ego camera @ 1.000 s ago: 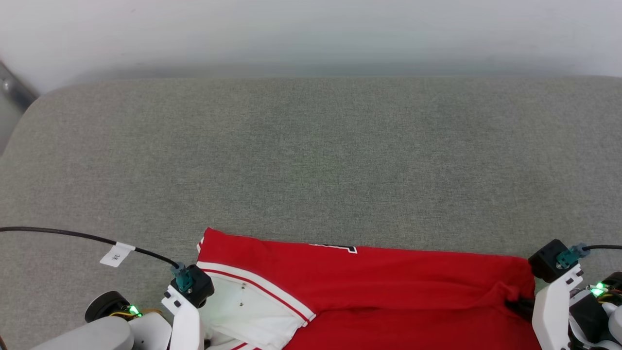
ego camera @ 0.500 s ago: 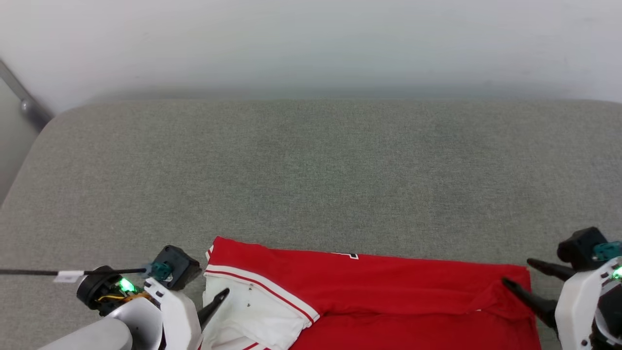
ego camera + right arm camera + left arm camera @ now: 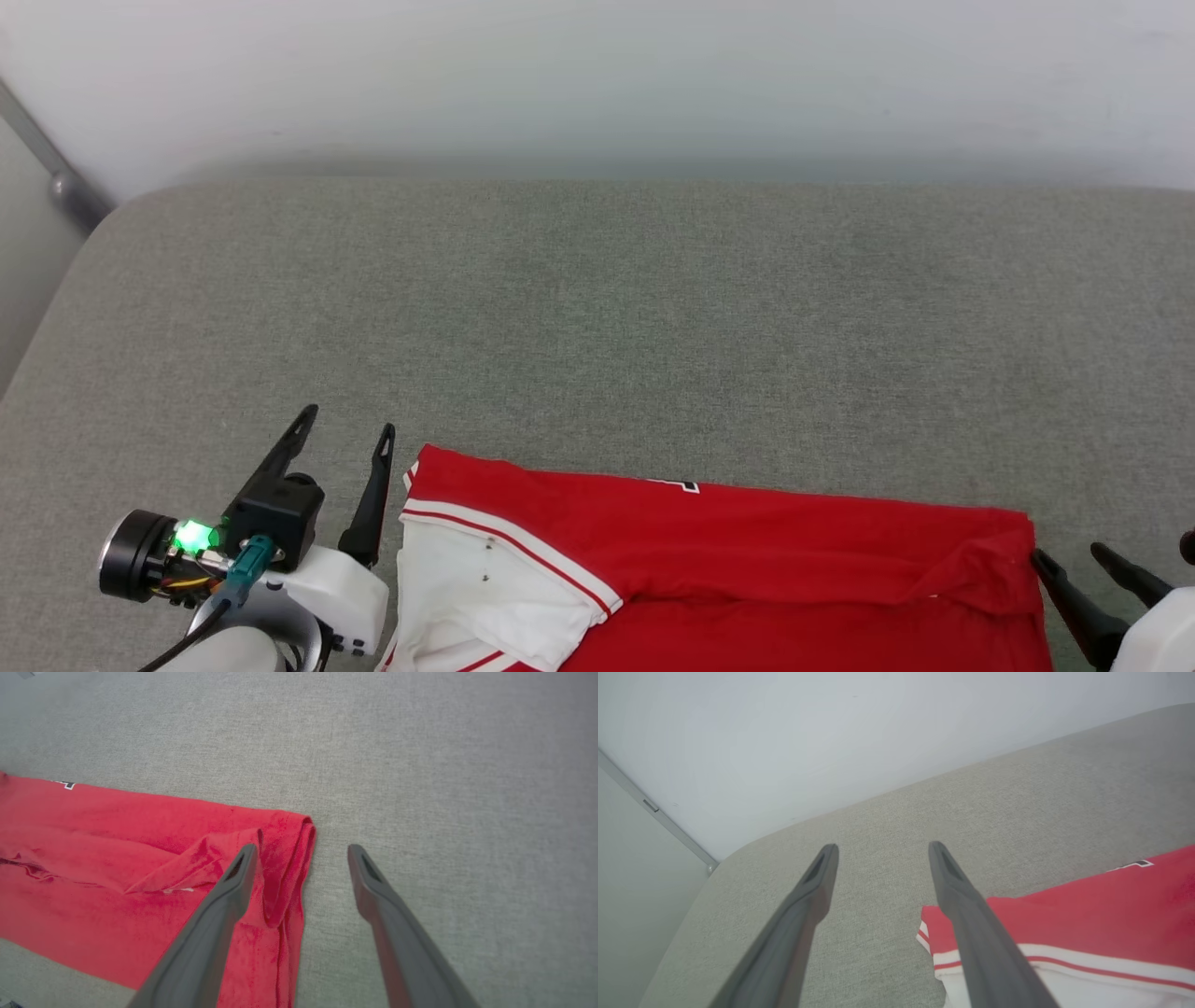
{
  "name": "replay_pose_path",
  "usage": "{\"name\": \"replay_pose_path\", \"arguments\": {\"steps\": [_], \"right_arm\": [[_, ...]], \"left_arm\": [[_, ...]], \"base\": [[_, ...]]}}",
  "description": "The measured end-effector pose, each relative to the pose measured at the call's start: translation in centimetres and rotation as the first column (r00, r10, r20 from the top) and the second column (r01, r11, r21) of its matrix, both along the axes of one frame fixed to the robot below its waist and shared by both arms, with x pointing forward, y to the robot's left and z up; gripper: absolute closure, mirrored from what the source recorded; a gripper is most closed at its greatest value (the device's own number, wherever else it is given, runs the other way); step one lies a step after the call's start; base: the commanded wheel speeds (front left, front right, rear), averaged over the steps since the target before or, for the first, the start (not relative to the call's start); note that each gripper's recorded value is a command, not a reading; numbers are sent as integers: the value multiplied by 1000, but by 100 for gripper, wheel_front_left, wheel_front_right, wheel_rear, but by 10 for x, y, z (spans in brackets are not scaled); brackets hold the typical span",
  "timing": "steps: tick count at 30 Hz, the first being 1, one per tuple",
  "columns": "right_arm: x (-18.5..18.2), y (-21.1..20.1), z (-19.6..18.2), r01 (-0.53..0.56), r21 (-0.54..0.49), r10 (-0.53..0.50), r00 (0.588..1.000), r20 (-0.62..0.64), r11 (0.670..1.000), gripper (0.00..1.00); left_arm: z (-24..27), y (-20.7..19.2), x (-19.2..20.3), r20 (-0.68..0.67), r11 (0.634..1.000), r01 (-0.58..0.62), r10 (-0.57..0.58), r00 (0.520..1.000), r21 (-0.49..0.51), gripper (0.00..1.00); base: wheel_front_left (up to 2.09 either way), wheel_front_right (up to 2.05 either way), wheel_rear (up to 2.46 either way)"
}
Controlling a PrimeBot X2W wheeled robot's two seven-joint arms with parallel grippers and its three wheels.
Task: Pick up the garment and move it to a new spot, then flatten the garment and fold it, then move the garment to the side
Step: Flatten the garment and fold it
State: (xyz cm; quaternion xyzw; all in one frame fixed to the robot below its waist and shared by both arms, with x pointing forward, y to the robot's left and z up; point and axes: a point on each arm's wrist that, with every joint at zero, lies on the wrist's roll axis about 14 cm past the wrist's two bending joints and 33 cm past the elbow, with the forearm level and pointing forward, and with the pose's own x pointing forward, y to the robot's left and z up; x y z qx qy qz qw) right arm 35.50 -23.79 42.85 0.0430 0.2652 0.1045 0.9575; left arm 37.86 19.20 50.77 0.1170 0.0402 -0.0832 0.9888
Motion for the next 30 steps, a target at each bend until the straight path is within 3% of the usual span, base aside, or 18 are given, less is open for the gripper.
{"name": "replay_pose_path", "arguments": {"steps": [10,22,23,24,25,30], "right_arm": [[-20,27,-52,71,126,-41,974,-223,989,0],[-38,57,-70,7,205,73,922,-380,979,0],[-37,58,-70,4,206,77,920,-383,978,27],[-37,58,-70,4,210,79,920,-385,978,70],[-36,59,-70,3,211,80,920,-384,977,100],[-30,63,-66,-10,214,88,929,-361,977,100]], "left_arm": [[10,6,3,103,988,-135,143,984,-77,0],[4,18,-7,138,962,-243,259,956,-125,0],[3,18,-8,141,961,-245,261,955,-125,0],[3,18,-9,143,960,-250,267,953,-129,0],[2,18,-10,144,959,-253,271,952,-130,0],[0,16,-16,149,956,-259,278,949,-135,0]], "base": [[0,0,0],[0,0,0],[0,0,0],[0,0,0],[0,0,0],[0,0,0]]}}
